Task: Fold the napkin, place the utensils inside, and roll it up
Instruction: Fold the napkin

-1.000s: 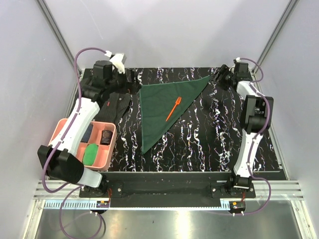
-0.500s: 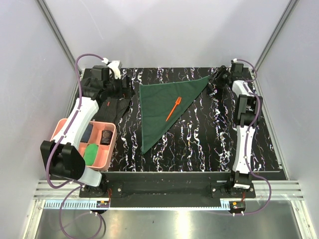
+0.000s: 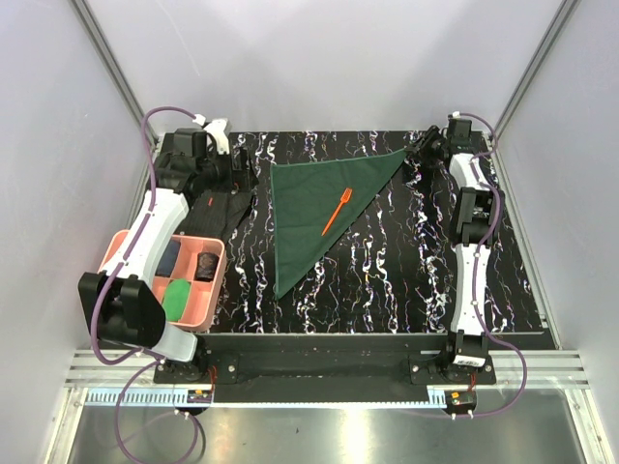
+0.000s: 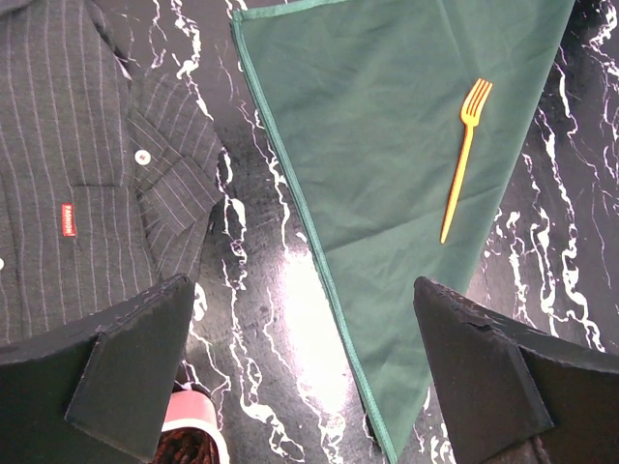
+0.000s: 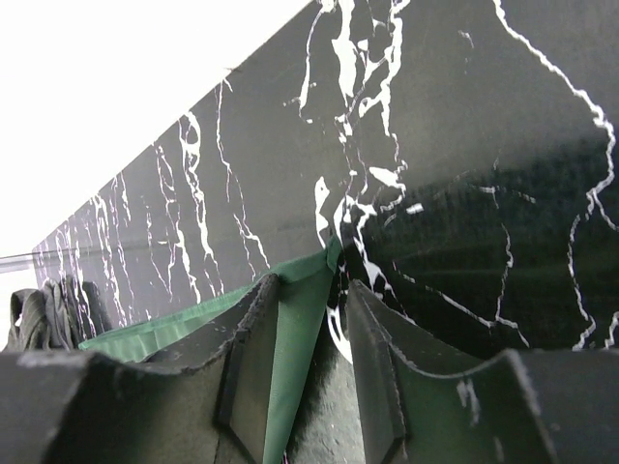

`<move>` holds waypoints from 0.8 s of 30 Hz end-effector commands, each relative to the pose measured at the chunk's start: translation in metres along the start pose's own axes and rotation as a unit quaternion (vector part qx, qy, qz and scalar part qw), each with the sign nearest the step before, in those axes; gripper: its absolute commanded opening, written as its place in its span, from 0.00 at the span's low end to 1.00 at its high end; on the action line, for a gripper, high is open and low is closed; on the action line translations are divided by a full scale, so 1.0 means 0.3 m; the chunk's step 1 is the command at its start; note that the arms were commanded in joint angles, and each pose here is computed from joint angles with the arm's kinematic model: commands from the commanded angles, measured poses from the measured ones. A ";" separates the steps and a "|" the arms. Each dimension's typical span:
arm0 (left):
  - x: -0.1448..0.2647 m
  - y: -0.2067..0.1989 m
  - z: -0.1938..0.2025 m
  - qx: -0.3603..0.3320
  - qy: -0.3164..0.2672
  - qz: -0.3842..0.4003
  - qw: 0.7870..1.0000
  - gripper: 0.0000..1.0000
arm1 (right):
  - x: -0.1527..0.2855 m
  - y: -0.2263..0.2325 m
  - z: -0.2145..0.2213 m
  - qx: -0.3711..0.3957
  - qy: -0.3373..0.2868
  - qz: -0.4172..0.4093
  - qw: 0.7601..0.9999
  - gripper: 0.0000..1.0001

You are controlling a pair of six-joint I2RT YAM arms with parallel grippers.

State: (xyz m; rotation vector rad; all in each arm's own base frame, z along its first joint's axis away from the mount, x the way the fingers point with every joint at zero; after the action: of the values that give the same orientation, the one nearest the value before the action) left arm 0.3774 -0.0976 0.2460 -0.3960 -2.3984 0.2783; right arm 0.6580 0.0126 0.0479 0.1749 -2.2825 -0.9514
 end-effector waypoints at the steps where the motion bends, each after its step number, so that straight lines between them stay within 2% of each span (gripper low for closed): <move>1: 0.012 -0.015 -0.037 0.001 -0.023 0.022 0.999 0.99 | -0.026 -0.067 0.047 -0.017 0.028 0.038 0.999 0.42; 18: 0.036 -0.009 -0.049 0.014 -0.033 0.035 0.999 0.99 | -0.049 -0.088 0.069 -0.041 0.043 0.045 0.997 0.27; 24: 0.041 -0.008 -0.053 0.014 -0.036 0.037 0.999 0.99 | -0.055 -0.092 0.072 -0.050 0.044 0.046 0.997 0.13</move>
State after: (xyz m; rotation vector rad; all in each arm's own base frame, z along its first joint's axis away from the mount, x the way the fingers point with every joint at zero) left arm 0.3778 -0.0927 0.2465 -0.4190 -2.3835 0.3460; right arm 0.6642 0.0125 0.0393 0.1376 -2.2206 -0.9920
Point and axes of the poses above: each gripper's point midway between its finger pads, its own x axis back along the fingers, its own y axis along the line the jaws close on, z = x × y, the point moved 3 cm from there along x, back along the fingers, and after that the axes turned 3 degrees about x, right-handed, at the moved point
